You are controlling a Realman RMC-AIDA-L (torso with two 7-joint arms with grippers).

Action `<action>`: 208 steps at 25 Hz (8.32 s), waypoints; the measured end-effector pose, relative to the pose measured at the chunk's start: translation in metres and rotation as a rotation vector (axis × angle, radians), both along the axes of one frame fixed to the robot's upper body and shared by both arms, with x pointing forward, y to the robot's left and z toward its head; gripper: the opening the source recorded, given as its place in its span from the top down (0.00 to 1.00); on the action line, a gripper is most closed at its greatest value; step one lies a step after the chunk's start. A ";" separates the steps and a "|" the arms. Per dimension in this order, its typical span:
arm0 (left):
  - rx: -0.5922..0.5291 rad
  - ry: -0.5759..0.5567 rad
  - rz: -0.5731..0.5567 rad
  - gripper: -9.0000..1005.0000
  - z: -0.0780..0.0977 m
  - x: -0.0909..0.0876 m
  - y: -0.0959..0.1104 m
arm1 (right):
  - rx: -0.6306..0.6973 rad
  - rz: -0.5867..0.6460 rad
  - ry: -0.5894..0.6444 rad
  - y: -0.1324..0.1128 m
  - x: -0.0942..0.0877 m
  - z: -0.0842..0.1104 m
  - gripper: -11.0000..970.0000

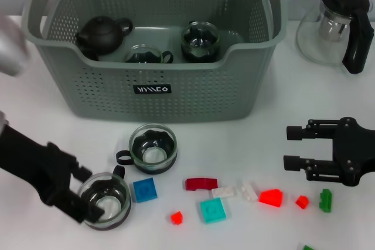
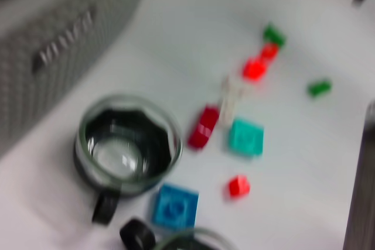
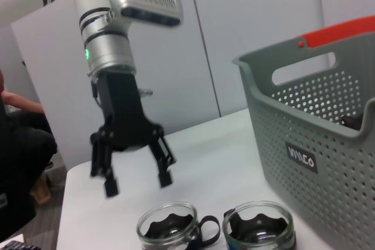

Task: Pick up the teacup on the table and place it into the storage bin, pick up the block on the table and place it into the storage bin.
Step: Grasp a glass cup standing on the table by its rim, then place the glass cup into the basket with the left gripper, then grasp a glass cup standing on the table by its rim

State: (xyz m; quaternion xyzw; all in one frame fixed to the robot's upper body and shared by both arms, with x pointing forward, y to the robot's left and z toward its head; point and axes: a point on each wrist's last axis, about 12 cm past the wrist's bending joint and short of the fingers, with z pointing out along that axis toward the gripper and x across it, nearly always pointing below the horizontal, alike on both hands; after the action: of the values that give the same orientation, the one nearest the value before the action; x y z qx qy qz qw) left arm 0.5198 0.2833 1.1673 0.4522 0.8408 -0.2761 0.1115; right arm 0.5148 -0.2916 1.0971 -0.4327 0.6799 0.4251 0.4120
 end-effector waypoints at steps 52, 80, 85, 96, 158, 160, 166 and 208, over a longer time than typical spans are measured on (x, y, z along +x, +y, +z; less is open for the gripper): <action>0.373 -0.055 0.125 0.93 -0.035 0.023 -0.041 | -0.010 -0.029 -0.030 0.008 0.014 0.003 0.32; -1.175 -0.335 0.331 0.95 0.013 0.034 0.025 | -0.009 -0.011 -0.048 0.013 0.019 0.007 0.32; -1.058 -0.301 0.418 0.95 0.042 0.074 0.019 | -0.007 -0.008 -0.034 0.012 0.015 0.005 0.32; -0.304 -0.421 0.420 0.95 0.090 0.144 -0.042 | -0.005 -0.005 -0.024 0.011 0.013 0.003 0.32; -1.107 -0.452 0.348 0.43 0.078 0.073 0.034 | -0.018 -0.033 -0.007 0.011 0.015 -0.002 0.32; -1.219 -0.480 0.331 0.43 0.061 0.052 0.047 | -0.018 -0.033 -0.008 0.011 0.015 -0.002 0.32; -1.115 -0.413 0.209 0.43 0.022 0.015 0.033 | -0.018 -0.030 -0.008 0.012 0.016 -0.002 0.32; 0.218 -0.392 -0.411 0.45 -0.035 0.037 -0.114 | -0.018 -0.030 0.013 0.013 0.015 -0.006 0.32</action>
State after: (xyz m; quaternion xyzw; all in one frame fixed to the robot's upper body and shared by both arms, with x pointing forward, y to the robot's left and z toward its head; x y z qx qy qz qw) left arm 0.5572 0.1693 1.1323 0.6667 0.7189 -0.1085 0.1640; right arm 0.5295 -0.2785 1.0912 -0.4233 0.6929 0.4153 0.4100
